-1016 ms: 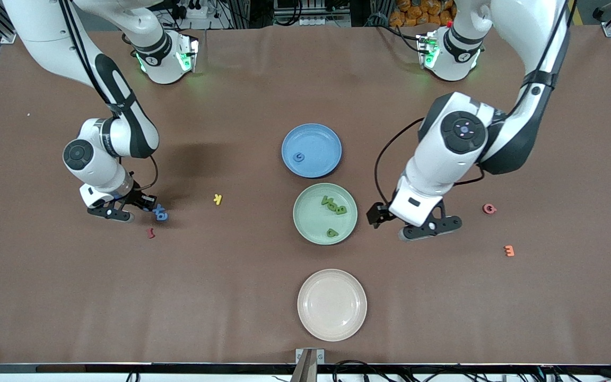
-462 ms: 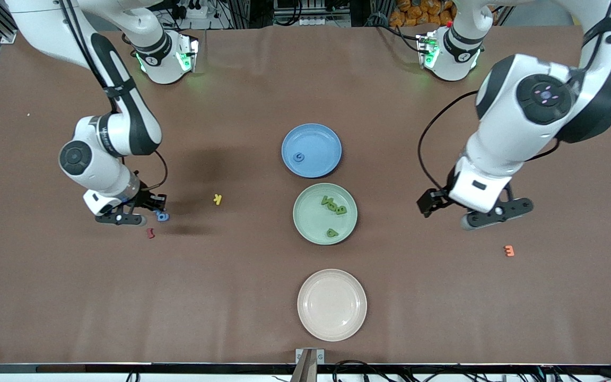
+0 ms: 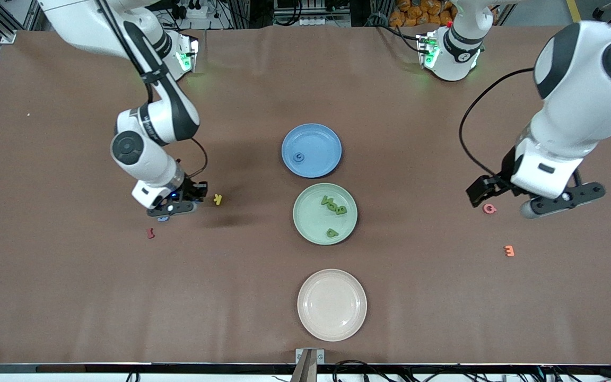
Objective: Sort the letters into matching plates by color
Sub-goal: 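Carry the blue E toward the blue plate while the left gripper withdraws, then lower the blue E onto the blue plate and open the right gripper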
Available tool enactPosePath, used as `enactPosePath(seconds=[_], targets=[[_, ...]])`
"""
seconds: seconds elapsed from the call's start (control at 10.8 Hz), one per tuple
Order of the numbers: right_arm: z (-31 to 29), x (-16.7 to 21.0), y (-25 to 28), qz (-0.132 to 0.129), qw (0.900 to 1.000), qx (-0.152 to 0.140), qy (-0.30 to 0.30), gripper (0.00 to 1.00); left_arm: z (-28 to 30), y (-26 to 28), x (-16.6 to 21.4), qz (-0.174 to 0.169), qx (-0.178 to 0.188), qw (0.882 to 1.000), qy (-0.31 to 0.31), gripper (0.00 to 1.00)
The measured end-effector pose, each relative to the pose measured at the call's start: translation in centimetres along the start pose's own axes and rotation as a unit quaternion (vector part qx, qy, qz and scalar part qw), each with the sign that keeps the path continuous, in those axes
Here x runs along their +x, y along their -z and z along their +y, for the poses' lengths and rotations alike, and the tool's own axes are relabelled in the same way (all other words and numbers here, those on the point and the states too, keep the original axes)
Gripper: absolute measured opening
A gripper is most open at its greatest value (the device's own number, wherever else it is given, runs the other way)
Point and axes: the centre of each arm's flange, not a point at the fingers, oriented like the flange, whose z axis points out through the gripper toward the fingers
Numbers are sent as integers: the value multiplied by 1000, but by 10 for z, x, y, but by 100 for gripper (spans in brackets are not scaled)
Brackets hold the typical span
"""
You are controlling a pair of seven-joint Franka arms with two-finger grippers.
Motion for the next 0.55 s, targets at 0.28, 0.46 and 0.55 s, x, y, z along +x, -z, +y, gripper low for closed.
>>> enactPosePath(seconds=[0.28,0.46,0.55], targets=[[-69,-18,-5,-8,998,1,61,29,-33,32,-6,-9,20,998,-59,100],[-122,-33,-3,-5,995,3,102,29,-51,47,-9,-22,31,997,-62,100],[-150,-42,-2,-2,993,5,116,29,-62,57,-11,-30,30,997,-57,100]])
